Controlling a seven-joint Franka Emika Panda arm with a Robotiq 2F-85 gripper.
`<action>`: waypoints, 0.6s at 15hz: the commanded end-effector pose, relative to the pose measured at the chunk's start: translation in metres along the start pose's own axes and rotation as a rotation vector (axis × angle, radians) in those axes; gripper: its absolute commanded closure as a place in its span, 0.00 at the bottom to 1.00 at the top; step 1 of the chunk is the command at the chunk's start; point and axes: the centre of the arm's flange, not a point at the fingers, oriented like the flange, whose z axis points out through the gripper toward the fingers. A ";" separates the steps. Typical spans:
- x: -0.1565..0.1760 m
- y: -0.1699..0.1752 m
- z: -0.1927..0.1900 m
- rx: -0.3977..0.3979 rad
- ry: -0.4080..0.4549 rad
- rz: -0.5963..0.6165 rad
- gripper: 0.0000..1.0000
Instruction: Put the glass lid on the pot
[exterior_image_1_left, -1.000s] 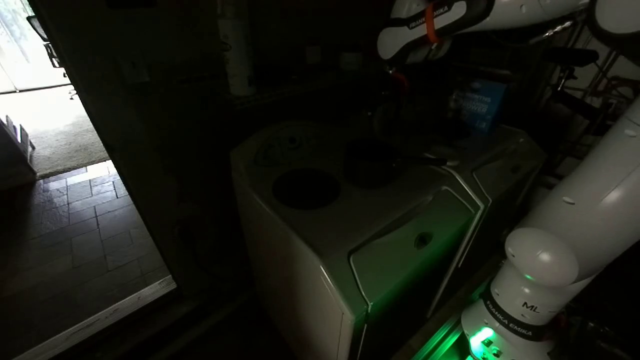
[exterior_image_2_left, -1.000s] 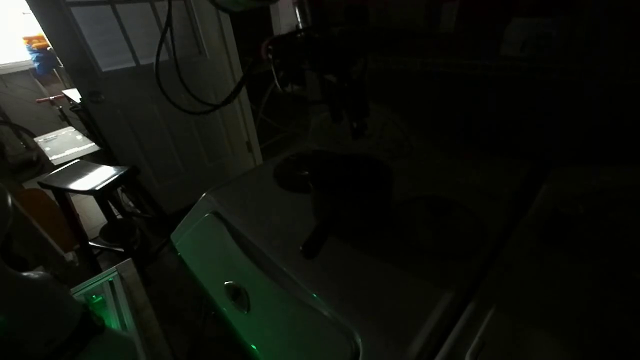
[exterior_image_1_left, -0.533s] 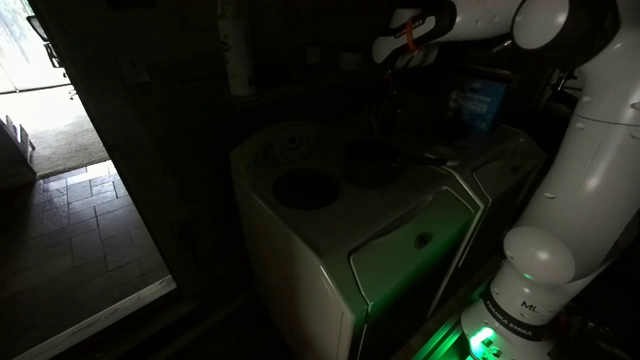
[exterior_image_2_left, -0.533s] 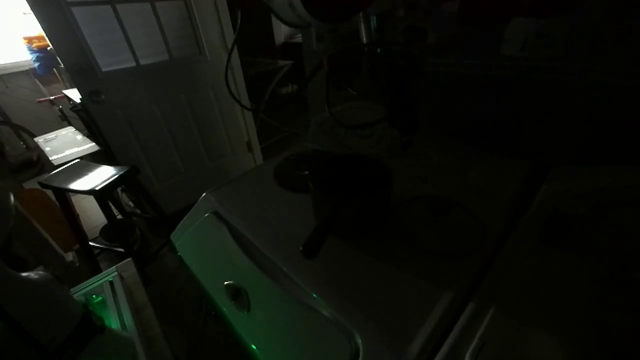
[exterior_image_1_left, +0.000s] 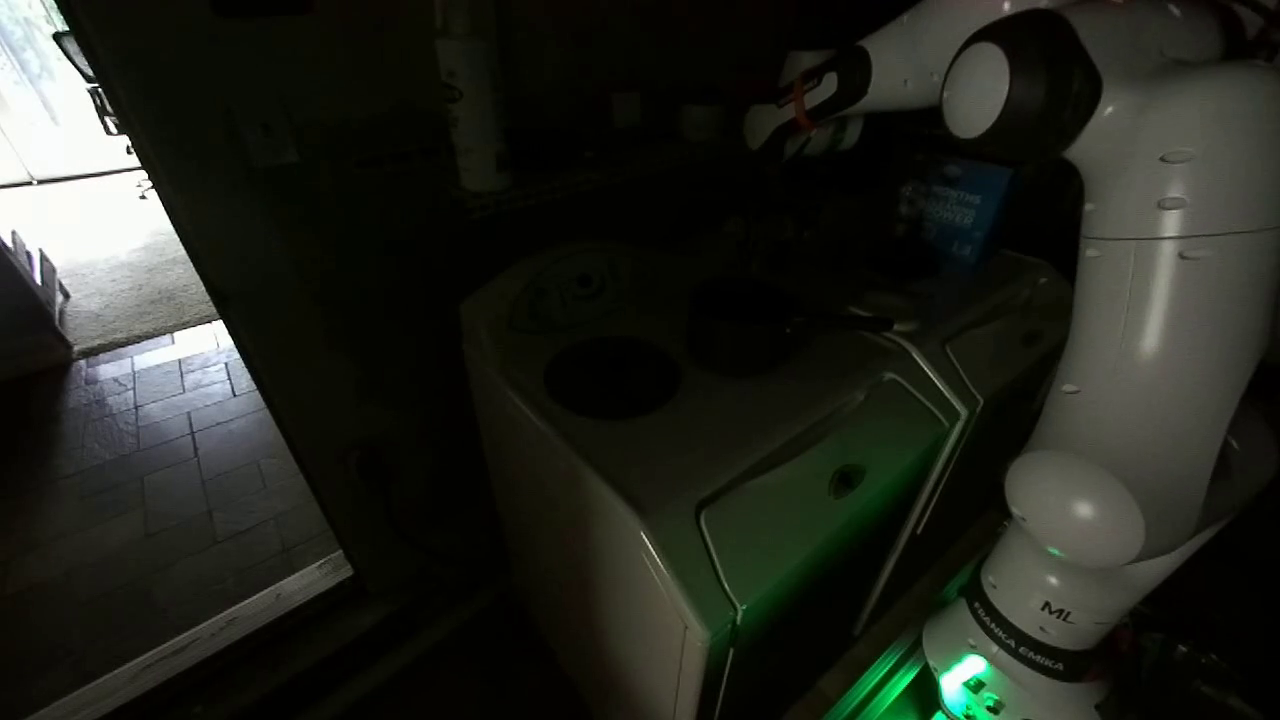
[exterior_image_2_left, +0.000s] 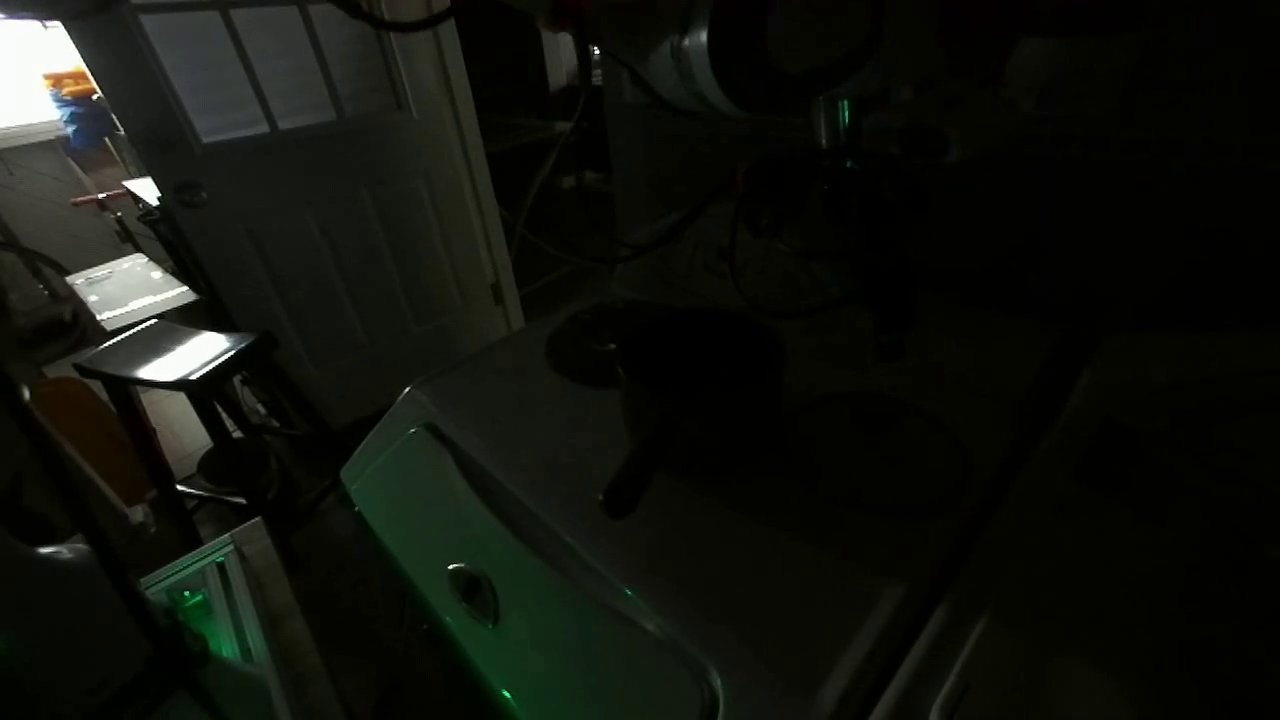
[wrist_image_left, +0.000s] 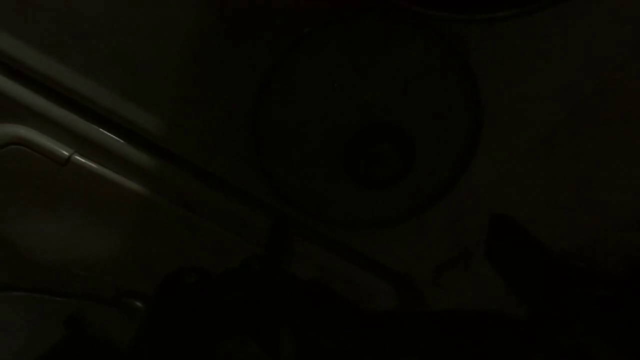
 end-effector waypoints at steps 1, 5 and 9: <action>0.024 -0.012 0.021 -0.031 -0.027 0.037 0.00; 0.029 -0.019 0.046 -0.073 -0.071 0.004 0.00; 0.032 -0.026 0.059 -0.123 -0.101 -0.014 0.00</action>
